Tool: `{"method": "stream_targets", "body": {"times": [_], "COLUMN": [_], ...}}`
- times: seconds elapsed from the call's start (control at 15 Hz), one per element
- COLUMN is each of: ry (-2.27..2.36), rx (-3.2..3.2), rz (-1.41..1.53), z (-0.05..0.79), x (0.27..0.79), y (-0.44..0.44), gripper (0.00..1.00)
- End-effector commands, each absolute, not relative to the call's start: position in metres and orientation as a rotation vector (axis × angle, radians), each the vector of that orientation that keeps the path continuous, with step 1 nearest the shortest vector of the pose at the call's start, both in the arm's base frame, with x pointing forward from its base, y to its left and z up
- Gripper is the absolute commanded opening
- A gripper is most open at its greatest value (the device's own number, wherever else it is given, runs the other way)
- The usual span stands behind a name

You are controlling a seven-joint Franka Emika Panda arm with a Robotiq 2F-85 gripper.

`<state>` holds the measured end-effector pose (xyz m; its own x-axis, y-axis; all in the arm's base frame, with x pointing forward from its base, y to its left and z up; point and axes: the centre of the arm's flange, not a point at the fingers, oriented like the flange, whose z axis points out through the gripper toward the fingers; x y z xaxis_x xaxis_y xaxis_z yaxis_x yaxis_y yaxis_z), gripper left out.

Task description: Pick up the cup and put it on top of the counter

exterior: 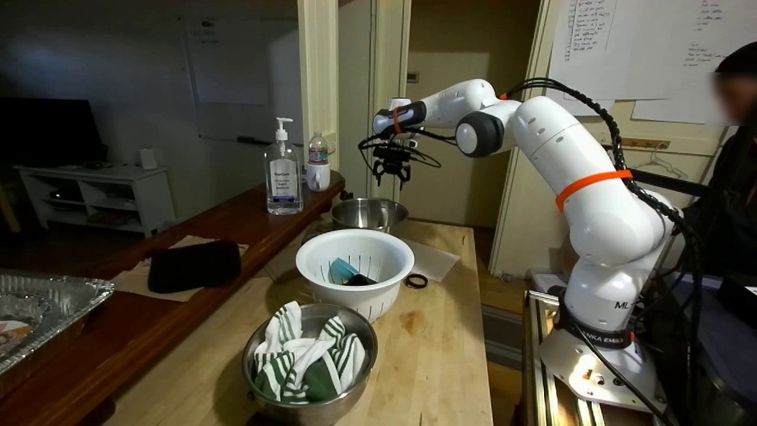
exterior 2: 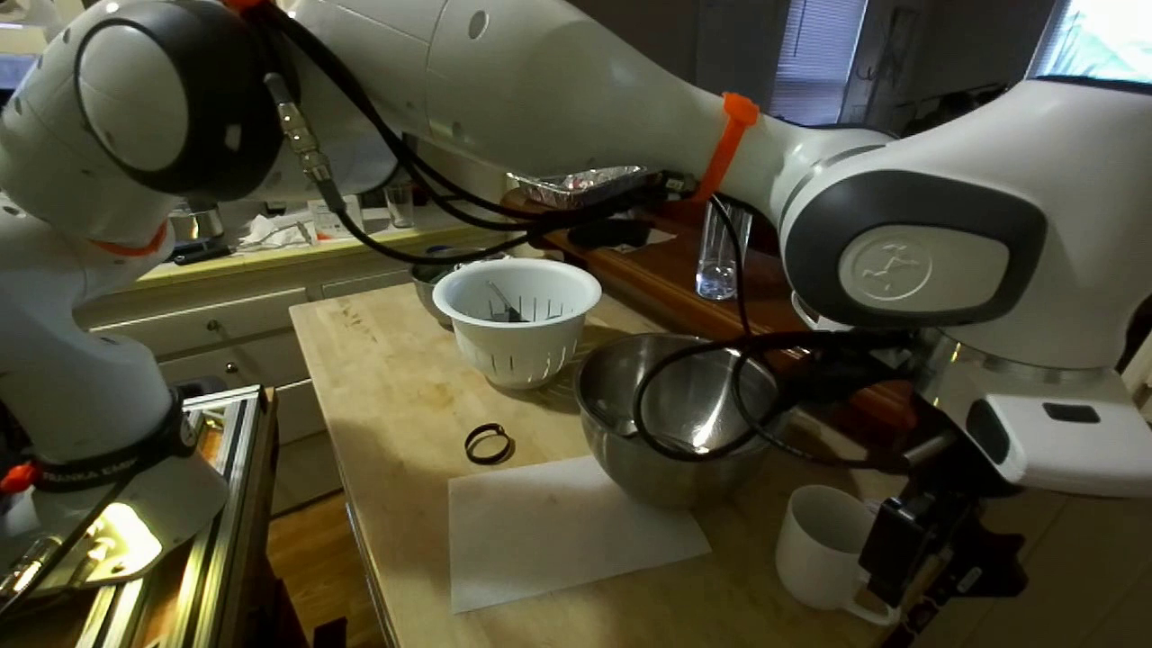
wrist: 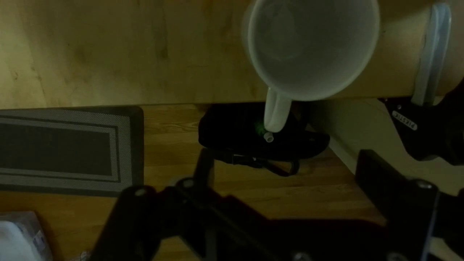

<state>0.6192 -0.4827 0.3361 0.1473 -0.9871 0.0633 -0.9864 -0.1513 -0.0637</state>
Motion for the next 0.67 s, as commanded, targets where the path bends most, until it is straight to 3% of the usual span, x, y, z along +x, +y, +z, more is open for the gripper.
{"method": "stream_targets", "body": {"times": [0.0, 0.6], "ry": [2.032, 2.181], "rx": [-2.376, -2.317], "rz": [-0.158, -0.096], "z": [0.33, 0.304], "x": [0.632, 0.654], "y": [-0.475, -0.457], "gripper": [1.0, 1.0]}}
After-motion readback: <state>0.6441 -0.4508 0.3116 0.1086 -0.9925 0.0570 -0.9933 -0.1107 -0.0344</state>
